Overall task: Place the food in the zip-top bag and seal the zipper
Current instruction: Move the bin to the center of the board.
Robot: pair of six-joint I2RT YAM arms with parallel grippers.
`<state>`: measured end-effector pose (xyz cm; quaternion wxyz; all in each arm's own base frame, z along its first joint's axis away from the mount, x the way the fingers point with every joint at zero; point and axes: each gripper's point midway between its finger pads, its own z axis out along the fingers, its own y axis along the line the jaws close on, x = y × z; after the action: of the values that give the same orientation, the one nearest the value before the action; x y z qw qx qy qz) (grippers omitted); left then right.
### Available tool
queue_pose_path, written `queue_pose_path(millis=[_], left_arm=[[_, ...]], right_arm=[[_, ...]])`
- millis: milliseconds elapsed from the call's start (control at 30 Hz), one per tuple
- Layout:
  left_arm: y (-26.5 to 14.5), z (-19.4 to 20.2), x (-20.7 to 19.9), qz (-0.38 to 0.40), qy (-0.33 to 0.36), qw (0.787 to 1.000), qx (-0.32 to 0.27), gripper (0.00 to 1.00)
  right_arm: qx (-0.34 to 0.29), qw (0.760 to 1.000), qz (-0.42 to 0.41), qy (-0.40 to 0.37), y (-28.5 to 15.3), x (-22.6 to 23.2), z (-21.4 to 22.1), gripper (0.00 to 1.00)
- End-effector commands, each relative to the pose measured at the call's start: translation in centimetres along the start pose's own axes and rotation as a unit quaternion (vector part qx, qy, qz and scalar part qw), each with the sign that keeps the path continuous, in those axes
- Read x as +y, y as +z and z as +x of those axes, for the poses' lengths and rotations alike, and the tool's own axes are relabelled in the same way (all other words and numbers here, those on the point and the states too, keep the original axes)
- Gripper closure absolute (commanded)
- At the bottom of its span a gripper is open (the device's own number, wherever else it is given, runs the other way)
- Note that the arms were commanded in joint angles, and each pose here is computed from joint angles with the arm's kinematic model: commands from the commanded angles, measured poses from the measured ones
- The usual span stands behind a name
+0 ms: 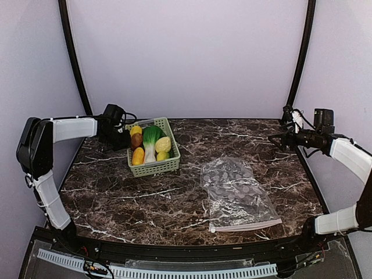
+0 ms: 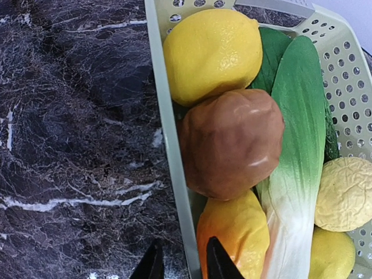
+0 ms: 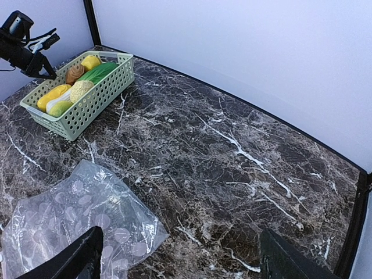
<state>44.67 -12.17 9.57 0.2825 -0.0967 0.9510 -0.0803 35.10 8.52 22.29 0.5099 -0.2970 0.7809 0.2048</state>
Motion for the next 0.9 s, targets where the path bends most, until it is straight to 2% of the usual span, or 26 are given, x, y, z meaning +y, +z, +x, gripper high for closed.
queue_pose_path(millis=[0,233,533,733,800,867], left_arm=[[-0.6,0.2,0.1,-0.001,-0.008,1.0,0.015,0.79],[-1.1,1.9,0.0,0.015,-0.01,0.999,0.035,0.92],[-4.4,6.2,0.4,0.045,-0.03,0.998,0.042,0.99],[-7.4,8.9,0.7,0.06,-0.038,0.997,0.028,0.99],[-8.1,9.7,0.6,0.071,-0.035,0.996,0.029,0.99],[-8.4,10.5,0.6,0.078,-0.03,0.996,0.032,0.99]], right_arm=[[0.003,1.0,-0.013,0.005,0.0,0.4,0.4,0.11],[0.005,1.0,-0.012,0.006,0.1,0.3,0.5,0.11],[0.01,1.0,-0.025,0.012,0.4,0.6,0.8,0.13],[0.042,0.994,-0.095,0.042,0.3,2.7,-0.5,0.29],[0.072,0.988,-0.134,0.021,0.0,5.1,-0.1,0.36],[0.105,0.98,-0.166,-0.03,-0.2,8.2,0.9,0.38]])
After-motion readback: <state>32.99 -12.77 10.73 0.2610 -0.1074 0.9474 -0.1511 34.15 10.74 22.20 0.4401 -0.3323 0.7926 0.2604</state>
